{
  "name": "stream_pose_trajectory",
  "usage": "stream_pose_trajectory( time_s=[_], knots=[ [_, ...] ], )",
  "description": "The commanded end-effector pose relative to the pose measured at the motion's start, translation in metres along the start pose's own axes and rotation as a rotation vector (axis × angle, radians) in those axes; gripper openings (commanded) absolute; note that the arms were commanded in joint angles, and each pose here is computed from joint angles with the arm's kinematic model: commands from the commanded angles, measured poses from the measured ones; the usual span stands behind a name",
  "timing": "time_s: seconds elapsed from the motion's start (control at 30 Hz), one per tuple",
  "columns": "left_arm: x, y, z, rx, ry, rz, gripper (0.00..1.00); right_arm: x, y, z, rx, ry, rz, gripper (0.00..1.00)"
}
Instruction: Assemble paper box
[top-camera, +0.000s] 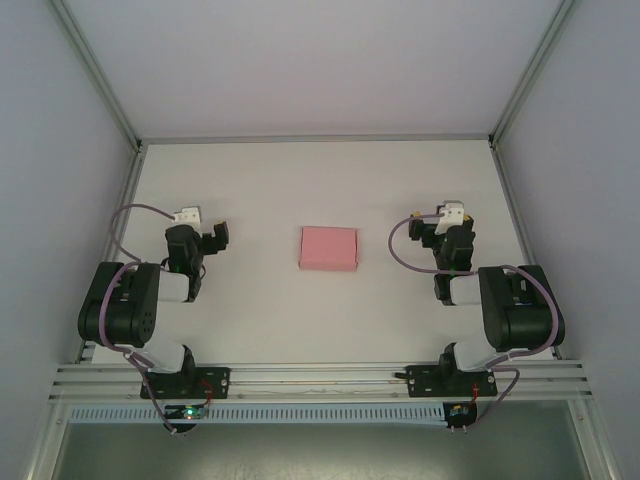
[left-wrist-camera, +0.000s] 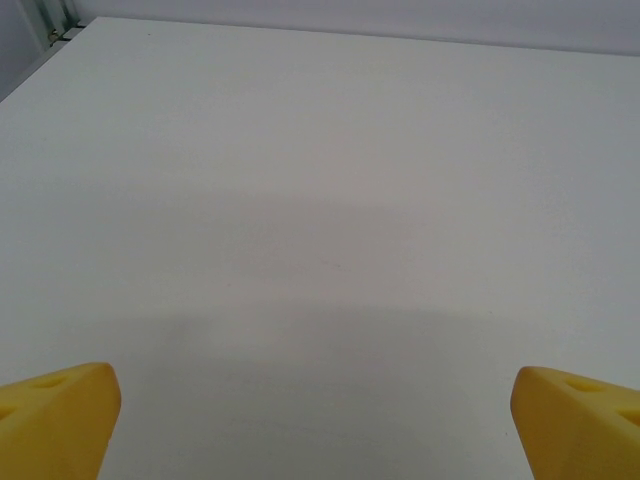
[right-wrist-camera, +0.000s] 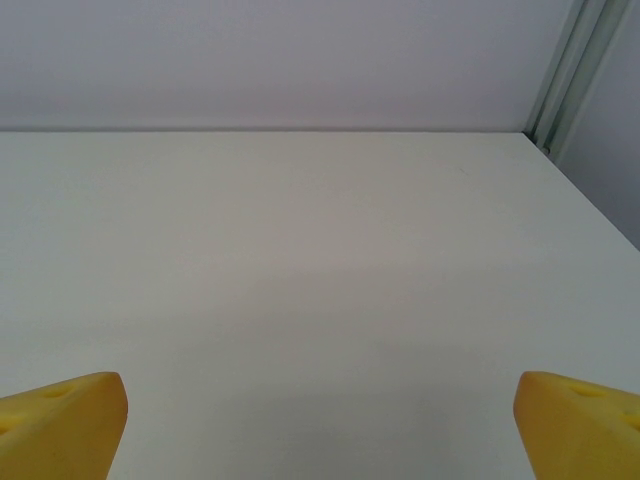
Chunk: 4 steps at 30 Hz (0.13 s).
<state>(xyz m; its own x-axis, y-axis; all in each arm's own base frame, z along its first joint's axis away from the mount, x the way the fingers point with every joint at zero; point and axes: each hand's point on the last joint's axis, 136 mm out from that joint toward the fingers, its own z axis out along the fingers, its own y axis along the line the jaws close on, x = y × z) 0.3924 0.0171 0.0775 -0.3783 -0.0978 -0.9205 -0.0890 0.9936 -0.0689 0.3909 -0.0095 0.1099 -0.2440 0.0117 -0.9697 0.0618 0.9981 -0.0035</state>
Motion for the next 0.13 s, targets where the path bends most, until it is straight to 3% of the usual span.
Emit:
stream_pose_trajectory(
  time_s=[0.0, 0.1],
  knots=[
    [-0.0112, -0.0034, -0.0006, 0.011, -0.034, 0.023, 1.00, -0.0043, 0.0034, -0.0005, -0.015, -0.012, 0.006, 0.99],
    [-0.0102, -0.0034, -0.0008, 0.011, -0.034, 0.023, 1.00, -0.0045, 0.0033, -0.0009, -0.014, -0.013, 0.007, 0.99]
  ],
)
